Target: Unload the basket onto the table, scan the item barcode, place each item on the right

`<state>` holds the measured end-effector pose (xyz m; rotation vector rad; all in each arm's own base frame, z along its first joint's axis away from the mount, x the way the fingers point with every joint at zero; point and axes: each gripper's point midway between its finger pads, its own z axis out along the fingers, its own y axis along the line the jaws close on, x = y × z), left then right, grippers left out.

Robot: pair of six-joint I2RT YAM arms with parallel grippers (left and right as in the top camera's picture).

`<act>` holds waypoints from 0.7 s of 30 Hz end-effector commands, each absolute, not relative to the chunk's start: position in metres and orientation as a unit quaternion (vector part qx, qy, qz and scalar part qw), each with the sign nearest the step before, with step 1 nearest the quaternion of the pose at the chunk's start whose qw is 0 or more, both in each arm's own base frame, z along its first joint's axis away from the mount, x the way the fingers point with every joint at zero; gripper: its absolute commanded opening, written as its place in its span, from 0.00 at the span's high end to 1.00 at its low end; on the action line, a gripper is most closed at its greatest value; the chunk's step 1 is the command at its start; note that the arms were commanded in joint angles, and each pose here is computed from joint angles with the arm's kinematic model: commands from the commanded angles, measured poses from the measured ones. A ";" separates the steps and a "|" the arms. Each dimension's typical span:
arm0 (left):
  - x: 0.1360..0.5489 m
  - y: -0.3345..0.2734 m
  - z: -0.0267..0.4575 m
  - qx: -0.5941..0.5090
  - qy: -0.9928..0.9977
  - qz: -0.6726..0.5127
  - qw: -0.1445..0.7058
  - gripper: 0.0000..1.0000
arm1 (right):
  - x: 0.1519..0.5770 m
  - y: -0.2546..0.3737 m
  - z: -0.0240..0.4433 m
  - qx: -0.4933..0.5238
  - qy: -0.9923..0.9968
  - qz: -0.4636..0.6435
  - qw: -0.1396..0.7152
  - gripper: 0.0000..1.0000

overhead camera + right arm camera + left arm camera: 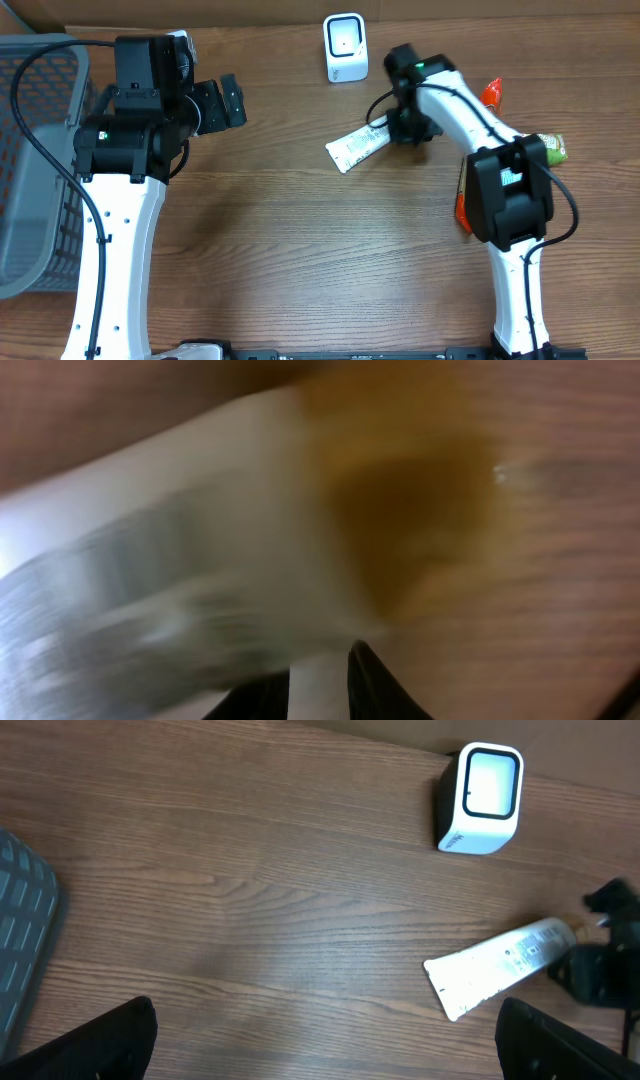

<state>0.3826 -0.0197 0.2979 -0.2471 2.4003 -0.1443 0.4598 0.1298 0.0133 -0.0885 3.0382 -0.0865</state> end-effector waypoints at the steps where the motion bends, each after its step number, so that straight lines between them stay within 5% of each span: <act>1: 0.383 -0.018 0.302 -0.103 0.926 -0.053 0.359 0.00 | 0.472 0.136 0.014 -0.005 0.997 0.033 0.063 0.75; 6: 0.383 -0.018 0.302 -0.103 0.926 -0.053 0.359 0.00 | 0.467 0.177 0.025 0.023 0.981 0.188 0.030 0.31; 14: 0.383 -0.018 0.302 -0.103 0.926 -0.053 0.359 0.00 | 0.439 0.204 0.033 0.112 0.962 0.242 -0.053 0.12; 21: 0.383 -0.018 0.302 -0.103 0.926 -0.053 0.359 0.00 | 0.463 0.222 0.024 0.153 0.964 0.216 0.010 0.12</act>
